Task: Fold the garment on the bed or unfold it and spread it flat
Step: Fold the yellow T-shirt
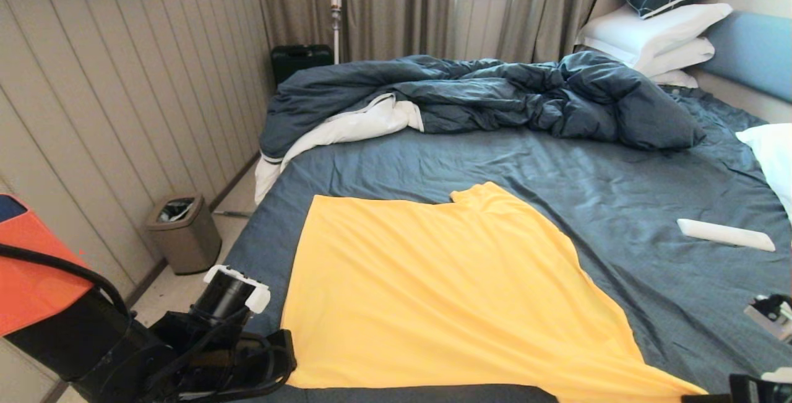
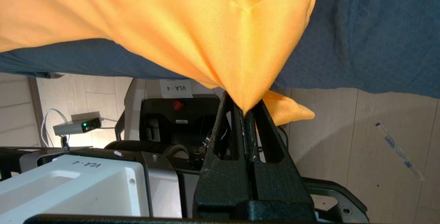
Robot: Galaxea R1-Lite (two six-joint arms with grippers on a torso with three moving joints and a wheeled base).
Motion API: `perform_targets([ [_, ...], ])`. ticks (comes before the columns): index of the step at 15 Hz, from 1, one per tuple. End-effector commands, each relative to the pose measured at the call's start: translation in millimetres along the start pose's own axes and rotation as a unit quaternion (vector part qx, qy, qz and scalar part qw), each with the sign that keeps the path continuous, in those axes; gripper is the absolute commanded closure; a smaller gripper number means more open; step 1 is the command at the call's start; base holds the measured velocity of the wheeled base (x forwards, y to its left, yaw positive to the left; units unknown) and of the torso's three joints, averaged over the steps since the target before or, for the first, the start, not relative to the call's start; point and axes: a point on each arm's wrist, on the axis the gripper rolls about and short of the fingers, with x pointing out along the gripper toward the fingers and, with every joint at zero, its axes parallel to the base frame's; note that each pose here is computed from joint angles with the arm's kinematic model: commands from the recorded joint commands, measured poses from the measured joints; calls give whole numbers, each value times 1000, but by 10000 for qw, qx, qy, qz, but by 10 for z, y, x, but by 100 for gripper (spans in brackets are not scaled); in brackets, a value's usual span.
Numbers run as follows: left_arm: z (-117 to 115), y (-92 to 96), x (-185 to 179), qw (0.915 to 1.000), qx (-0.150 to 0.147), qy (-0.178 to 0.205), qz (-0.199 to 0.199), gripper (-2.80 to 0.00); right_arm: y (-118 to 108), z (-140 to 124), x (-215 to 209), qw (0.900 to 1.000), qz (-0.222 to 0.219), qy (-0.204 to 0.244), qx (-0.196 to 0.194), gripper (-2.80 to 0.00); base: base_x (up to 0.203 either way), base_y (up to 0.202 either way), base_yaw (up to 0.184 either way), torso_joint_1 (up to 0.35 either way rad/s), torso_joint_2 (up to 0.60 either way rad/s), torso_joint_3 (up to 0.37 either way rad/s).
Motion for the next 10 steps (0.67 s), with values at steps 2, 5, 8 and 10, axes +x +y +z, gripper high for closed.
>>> perform_targets([
  [2,-119,78,-130,10000,18,54,41,0,-12,-64,2,9999,-24,116,90,0,0,0,0,0,0,0],
  [5,-227,122,-156,9997,97,197,124,0,-21,-139,20,9997,-30,230,102,0,0,0,0,0,0,0],
  [8,-343,118,-201,9988,228,388,187,0,-37,-226,51,9992,-35,372,148,0,0,0,0,0,0,0],
  [10,-372,126,-251,9983,247,466,250,0,-45,-294,64,9989,-40,445,169,0,0,0,0,0,0,0],
])
